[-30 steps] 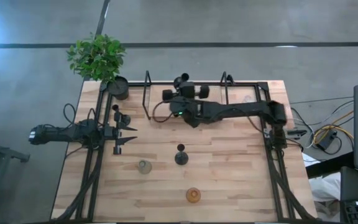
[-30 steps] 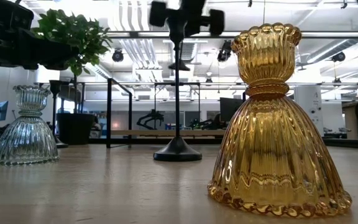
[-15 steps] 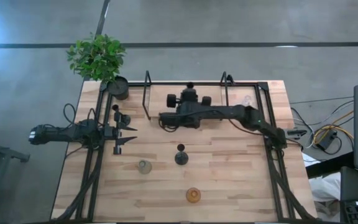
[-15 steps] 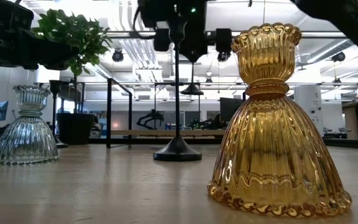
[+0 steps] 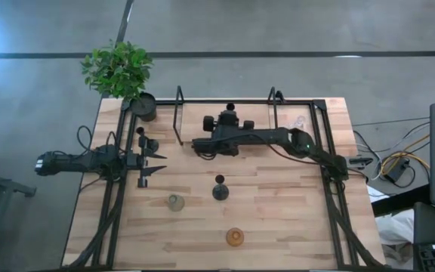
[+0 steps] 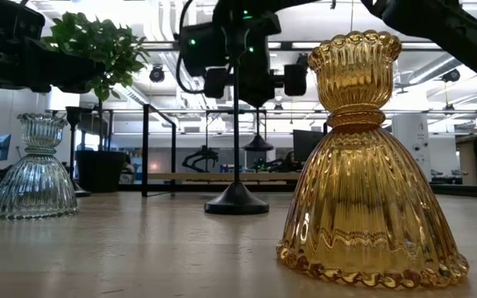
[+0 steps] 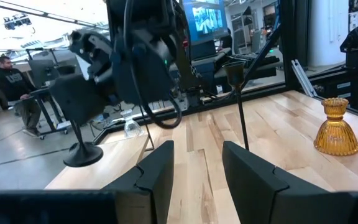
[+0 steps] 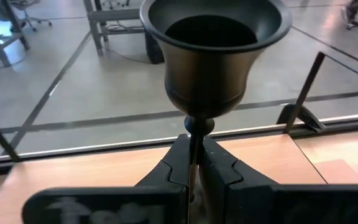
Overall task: Pick & Place candle stick holders
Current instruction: Put the right black candle holder on the shelf
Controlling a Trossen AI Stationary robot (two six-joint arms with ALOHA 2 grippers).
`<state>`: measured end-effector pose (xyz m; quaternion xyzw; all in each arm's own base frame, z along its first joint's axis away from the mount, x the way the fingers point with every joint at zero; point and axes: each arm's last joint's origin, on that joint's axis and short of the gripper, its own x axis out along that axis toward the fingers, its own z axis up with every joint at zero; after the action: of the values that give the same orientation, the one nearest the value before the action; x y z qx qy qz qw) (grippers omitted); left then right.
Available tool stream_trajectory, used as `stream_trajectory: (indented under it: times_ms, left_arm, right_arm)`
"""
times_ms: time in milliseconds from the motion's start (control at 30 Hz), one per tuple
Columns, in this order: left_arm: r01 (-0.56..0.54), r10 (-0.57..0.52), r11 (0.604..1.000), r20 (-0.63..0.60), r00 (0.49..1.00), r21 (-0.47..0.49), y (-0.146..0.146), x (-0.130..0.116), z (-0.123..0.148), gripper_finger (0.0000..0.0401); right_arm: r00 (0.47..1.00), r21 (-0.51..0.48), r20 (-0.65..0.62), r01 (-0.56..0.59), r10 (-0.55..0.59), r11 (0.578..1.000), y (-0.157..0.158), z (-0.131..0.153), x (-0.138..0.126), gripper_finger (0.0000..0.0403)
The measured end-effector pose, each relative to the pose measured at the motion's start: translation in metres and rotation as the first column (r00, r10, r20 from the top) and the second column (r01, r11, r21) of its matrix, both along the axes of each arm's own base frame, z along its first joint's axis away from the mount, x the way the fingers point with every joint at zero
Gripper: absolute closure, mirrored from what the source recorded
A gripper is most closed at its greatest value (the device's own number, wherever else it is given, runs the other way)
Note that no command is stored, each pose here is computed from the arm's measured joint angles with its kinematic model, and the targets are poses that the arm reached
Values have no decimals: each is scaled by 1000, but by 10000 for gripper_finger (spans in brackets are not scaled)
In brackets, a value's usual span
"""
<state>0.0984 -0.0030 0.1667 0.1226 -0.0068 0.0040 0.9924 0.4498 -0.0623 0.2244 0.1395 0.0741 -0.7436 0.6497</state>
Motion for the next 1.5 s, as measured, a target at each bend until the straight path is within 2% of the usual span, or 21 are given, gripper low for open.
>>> stream_trajectory:
  times_ms: [267, 500, 667, 900, 1100, 1300, 1500]
  left_arm:
    - [0, 0, 1000, 0, 1000, 0, 0, 0, 0, 258]
    - [-1, 1, 1000, 0, 1000, 0, 0, 0, 0, 258]
    - [-1, 1, 1000, 1, 1000, 0, 0, 0, 0, 258]
    - [-1, 1, 1000, 1, 1000, 0, 0, 0, 0, 258]
    - [0, 0, 1000, 1, 1000, 0, 0, 0, 0, 258]
    - [-1, 1, 1000, 1, 1000, 0, 0, 0, 0, 258]
    - [0, 0, 1000, 1, 1000, 0, 0, 0, 0, 258]
  right_arm:
    - [997, -19, -71, 25, -26, 999, -11, -21, -8, 392]
    - [996, -39, -40, 82, -84, 996, -21, -43, -18, 392]
    - [993, -60, -25, 116, -117, 991, -33, -46, -23, 392]
    - [987, -50, -18, 160, -161, 986, -53, -40, -25, 392]
    - [982, 30, -17, 190, -190, 981, -67, -24, -24, 392]
    - [981, 104, -90, 180, -171, 978, -82, -4, -25, 392]
    - [977, 156, -107, 202, -187, 967, -90, 3, -35, 392]
